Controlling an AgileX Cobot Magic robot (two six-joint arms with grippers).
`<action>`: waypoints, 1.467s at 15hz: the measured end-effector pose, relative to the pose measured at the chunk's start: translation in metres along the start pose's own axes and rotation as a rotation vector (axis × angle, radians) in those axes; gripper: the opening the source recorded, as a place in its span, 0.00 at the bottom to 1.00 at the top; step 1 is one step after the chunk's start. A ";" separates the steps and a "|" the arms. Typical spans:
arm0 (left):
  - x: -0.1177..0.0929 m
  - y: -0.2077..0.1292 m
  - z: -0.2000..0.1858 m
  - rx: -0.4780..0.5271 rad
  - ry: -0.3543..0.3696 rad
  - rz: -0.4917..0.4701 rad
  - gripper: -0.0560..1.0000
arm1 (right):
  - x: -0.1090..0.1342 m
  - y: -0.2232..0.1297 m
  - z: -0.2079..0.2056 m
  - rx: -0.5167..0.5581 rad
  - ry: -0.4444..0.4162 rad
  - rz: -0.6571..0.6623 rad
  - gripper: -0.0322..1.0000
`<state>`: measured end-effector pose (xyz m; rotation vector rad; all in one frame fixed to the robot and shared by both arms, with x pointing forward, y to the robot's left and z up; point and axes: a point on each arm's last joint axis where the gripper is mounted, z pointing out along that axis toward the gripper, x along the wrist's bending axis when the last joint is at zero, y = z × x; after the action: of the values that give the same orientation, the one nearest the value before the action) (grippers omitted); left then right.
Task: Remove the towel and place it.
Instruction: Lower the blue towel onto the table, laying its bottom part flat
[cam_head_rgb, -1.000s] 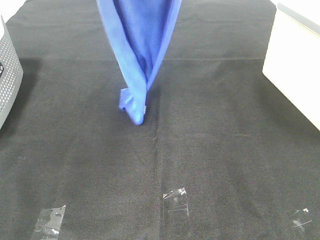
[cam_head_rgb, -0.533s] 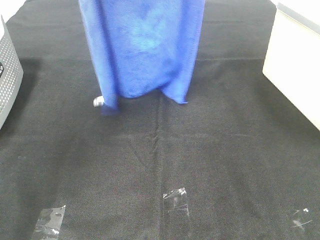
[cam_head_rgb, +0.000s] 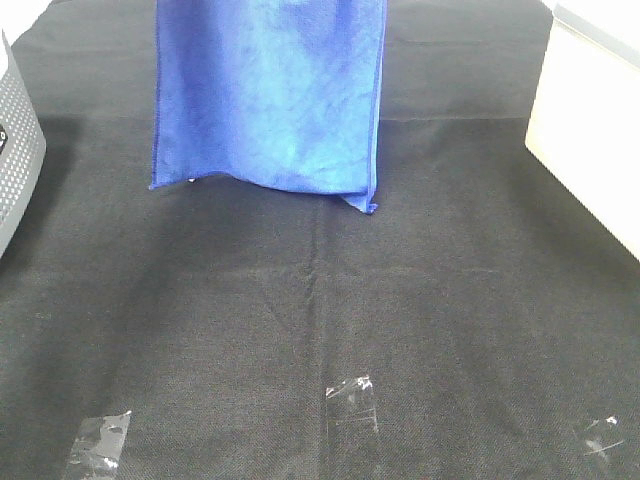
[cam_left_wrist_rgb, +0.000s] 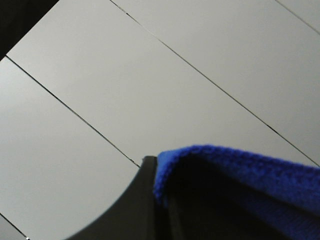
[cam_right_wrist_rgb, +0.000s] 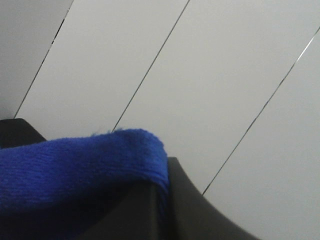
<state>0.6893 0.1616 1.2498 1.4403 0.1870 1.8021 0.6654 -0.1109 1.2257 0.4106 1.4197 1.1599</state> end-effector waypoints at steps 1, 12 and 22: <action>0.001 -0.010 0.008 -0.008 0.024 0.005 0.05 | 0.000 -0.003 0.006 -0.025 -0.016 -0.003 0.03; -0.012 -0.044 0.044 -0.141 0.167 0.012 0.05 | -0.031 -0.037 0.044 -0.088 -0.146 0.101 0.03; -0.014 -0.046 0.045 -0.175 0.195 0.022 0.05 | -0.046 -0.038 0.041 -0.162 -0.194 0.166 0.03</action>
<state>0.7515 0.1665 1.2288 1.1496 0.1095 1.9258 0.7276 -0.1479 1.2275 0.5197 1.1312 1.3213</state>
